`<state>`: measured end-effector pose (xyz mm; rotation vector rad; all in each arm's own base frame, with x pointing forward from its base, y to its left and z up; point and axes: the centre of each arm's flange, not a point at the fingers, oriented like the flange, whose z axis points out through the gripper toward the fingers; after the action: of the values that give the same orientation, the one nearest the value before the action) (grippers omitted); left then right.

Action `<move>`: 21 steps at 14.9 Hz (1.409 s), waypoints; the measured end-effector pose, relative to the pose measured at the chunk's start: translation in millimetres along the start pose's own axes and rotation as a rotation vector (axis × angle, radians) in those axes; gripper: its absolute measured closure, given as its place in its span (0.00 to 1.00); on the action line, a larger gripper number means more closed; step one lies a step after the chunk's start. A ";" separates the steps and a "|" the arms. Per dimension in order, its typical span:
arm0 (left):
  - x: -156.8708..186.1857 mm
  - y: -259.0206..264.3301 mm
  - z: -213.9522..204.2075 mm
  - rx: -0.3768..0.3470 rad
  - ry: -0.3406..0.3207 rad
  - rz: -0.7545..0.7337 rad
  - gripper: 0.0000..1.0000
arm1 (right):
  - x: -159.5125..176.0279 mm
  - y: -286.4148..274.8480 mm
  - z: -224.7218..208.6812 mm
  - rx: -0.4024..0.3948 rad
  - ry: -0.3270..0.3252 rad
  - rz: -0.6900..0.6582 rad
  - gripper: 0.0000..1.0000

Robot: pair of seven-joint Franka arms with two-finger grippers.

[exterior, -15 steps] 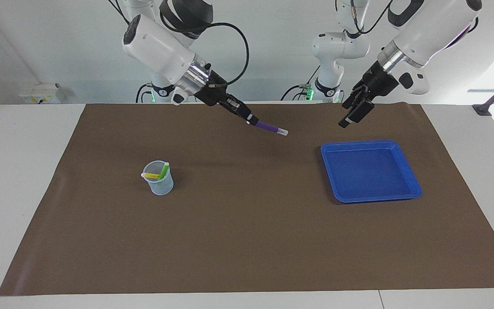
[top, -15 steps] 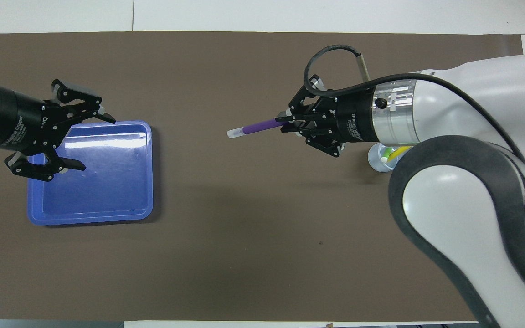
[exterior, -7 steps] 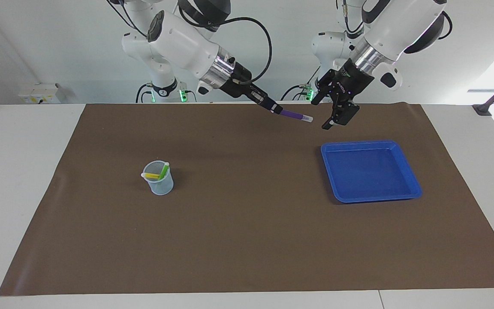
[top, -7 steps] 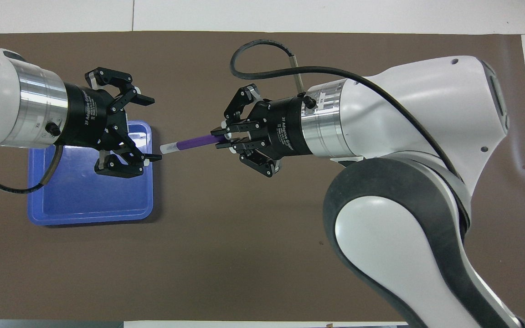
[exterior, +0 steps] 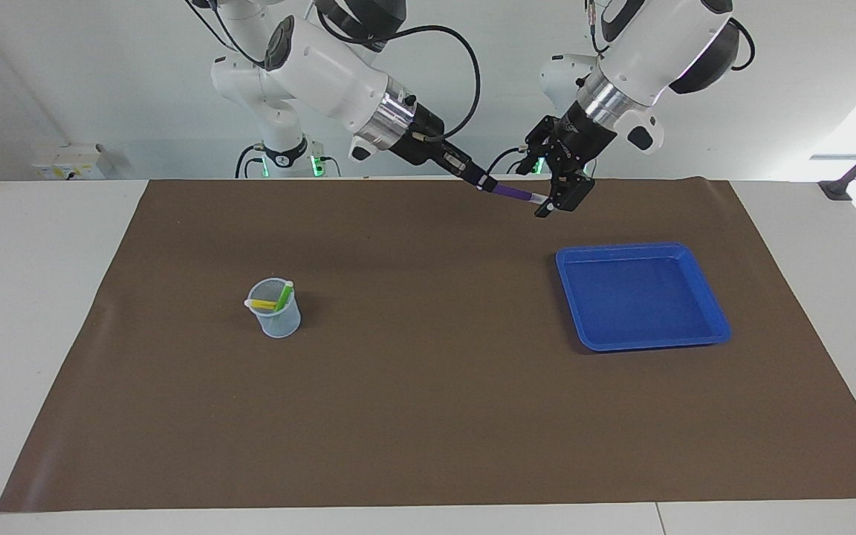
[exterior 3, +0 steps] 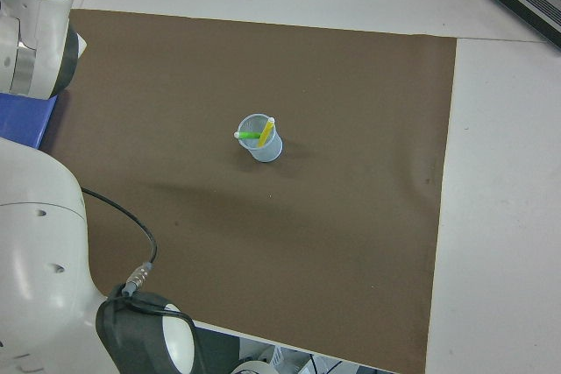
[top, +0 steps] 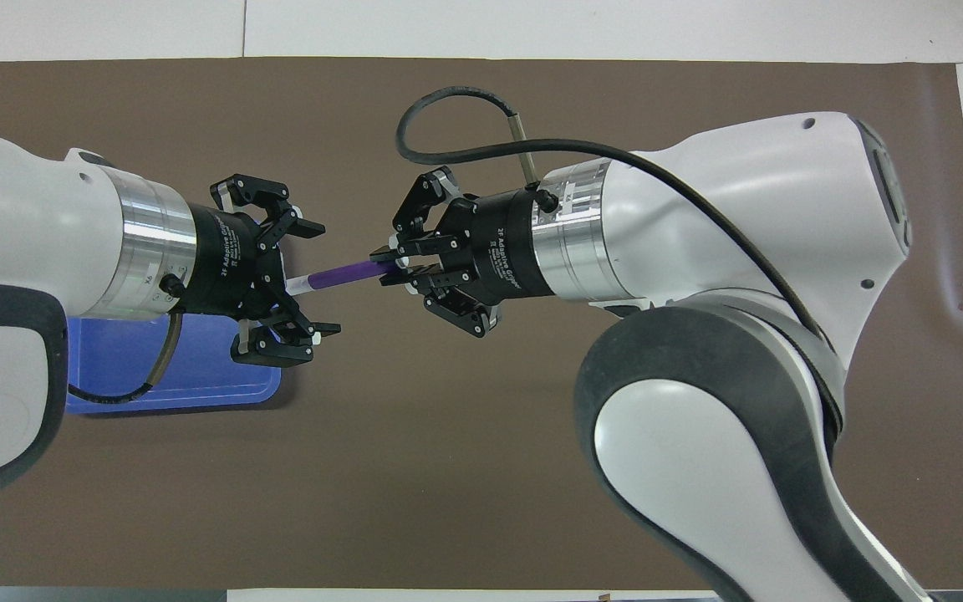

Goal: Right arm passes pens to left for tray arrangement
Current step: 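Close the left gripper on the purple pen held by the right gripper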

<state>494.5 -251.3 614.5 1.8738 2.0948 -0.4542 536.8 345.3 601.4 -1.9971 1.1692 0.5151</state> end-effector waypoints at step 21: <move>-1.9 -3.6 -6.1 -0.020 -0.008 0.038 0.75 | -1.0 0.6 1.1 -0.004 -0.001 -0.001 0.83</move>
<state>491.1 -250.8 620.9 1.8943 2.0478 -0.4294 535.8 346.5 601.2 -2.0007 1.1665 0.5186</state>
